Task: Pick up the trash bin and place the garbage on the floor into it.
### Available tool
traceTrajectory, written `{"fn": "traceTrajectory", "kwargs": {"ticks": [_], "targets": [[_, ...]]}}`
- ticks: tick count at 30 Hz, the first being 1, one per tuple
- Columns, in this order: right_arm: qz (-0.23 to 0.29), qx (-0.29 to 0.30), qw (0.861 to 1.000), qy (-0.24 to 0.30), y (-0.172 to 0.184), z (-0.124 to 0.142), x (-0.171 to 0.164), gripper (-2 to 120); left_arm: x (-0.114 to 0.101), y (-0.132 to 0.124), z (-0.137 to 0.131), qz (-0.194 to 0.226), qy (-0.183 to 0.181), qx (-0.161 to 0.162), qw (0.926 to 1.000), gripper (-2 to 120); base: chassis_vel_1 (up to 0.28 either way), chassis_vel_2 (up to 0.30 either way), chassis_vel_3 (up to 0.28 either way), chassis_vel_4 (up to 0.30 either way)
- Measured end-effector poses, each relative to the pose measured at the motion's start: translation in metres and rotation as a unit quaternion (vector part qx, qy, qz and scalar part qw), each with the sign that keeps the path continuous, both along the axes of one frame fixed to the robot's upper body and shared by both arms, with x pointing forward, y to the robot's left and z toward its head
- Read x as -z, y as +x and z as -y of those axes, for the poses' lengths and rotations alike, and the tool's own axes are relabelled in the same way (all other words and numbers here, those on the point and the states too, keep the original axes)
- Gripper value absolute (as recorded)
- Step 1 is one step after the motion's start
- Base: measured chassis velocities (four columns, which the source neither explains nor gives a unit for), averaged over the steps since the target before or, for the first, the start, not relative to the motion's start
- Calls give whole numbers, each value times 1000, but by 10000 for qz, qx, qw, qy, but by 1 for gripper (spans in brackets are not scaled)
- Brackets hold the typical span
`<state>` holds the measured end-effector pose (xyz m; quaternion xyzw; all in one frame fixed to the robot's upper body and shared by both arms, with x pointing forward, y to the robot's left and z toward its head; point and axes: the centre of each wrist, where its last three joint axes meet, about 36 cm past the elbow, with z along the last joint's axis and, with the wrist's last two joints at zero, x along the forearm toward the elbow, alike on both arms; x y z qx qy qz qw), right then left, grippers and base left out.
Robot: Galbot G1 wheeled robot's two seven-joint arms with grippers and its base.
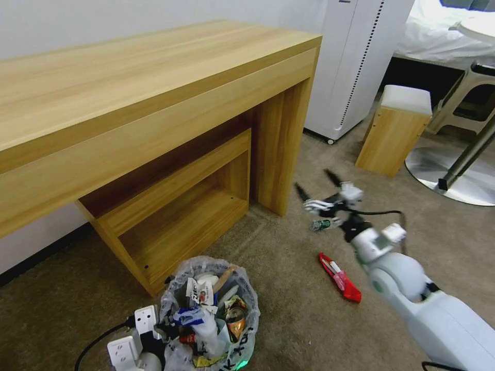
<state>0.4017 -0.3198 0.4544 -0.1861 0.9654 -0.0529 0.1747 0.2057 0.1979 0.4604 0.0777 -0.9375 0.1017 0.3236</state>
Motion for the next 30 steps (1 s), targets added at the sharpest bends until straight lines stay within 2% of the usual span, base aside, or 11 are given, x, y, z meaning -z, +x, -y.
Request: {"fn": "traceTrajectory", "kwargs": {"ticks": [2, 4, 8, 13, 17, 30], "targets": [[128, 146, 9998, -71, -10, 7, -2, 100, 0, 0, 0, 18, 8, 29, 10000, 0, 0, 0, 0, 0], [379, 413, 9983, -166, -39, 16, -9, 100, 0, 0, 2, 48, 22, 107, 9999, 0, 0, 0, 0, 0], [754, 824, 9936, -179, -77, 19, -15, 100, 1, -3, 5, 54, 44, 235, 9997, 0, 0, 0, 0, 0], [970, 1237, 9875, -58, -108, 24, -16, 100, 2, -7, 7, 60, 115, 320, 9994, 0, 0, 0, 0, 0], [1006, 1426, 9846, 92, -120, 26, -15, 100, 2, -9, 9, 65, 129, 370, 9992, 0, 0, 0, 0, 0], [969, 1421, 9850, 135, -118, 24, -9, 100, 2, -12, 8, 138, 187, 403, 9989, 0, -7, -5, -10, -6]]}}
